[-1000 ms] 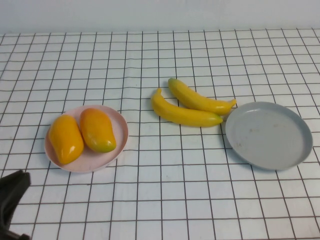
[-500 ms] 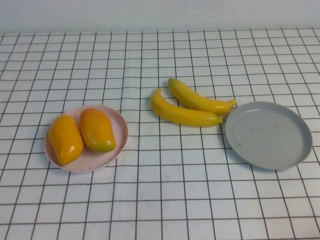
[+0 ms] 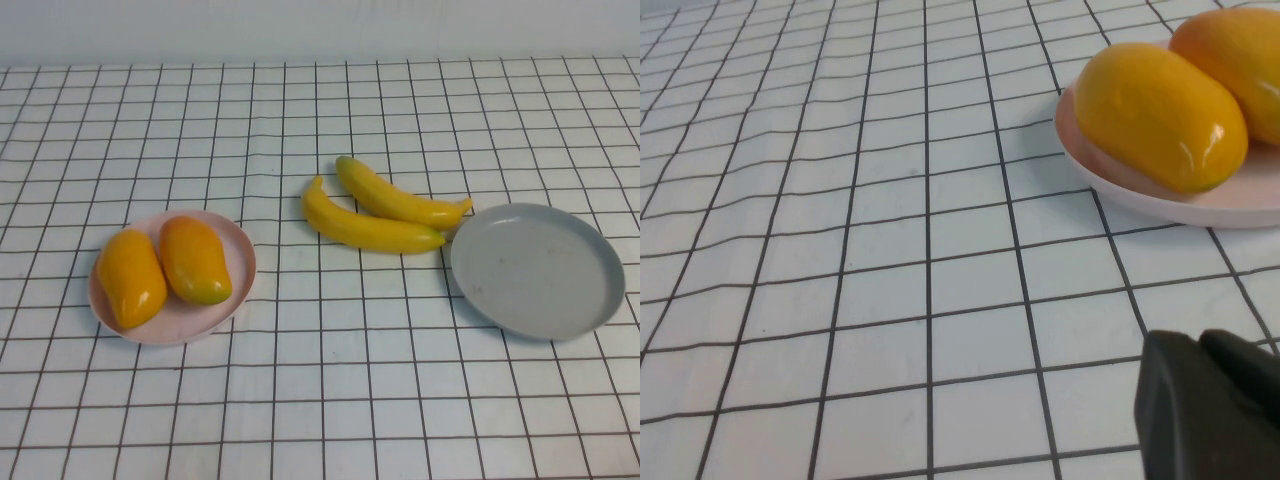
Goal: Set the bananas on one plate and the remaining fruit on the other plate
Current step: Put another type of fruit in the right plate
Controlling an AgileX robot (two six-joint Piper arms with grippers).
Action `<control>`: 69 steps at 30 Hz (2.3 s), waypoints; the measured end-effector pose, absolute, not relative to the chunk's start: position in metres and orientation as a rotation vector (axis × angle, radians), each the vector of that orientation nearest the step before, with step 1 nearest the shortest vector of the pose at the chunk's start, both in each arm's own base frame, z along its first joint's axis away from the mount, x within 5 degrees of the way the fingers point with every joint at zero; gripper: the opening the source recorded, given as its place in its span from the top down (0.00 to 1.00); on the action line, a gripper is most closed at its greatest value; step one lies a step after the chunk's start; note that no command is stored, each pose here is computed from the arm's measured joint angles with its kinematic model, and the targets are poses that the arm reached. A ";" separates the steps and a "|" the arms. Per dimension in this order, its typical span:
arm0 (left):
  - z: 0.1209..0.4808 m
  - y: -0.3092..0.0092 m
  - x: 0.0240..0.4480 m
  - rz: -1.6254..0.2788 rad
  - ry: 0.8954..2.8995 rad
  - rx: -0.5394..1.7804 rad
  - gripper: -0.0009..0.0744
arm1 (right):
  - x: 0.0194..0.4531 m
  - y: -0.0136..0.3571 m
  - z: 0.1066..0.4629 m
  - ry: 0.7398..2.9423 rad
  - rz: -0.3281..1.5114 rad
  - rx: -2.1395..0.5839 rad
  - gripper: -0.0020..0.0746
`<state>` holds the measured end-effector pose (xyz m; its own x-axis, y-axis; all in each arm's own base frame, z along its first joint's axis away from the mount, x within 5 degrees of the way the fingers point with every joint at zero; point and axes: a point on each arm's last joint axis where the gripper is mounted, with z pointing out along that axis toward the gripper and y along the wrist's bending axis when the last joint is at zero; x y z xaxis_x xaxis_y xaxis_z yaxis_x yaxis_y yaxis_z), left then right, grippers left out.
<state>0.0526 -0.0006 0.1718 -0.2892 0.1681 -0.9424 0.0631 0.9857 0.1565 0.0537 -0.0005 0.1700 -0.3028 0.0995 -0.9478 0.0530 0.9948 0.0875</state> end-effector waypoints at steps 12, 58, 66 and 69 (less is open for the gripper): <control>0.172 -0.001 0.053 0.094 1.867 0.163 0.99 | 0.054 -0.001 0.170 1.879 0.046 0.110 0.99; 0.172 -0.001 0.053 0.094 1.867 0.163 0.99 | 0.054 -0.001 0.170 1.881 0.021 0.093 0.99; 0.172 -0.001 0.053 0.094 1.867 0.163 0.99 | 0.056 0.008 0.178 1.769 0.364 0.335 0.99; 0.172 -0.001 0.053 0.094 1.867 0.163 0.99 | 0.056 0.014 0.185 1.662 0.709 0.587 0.99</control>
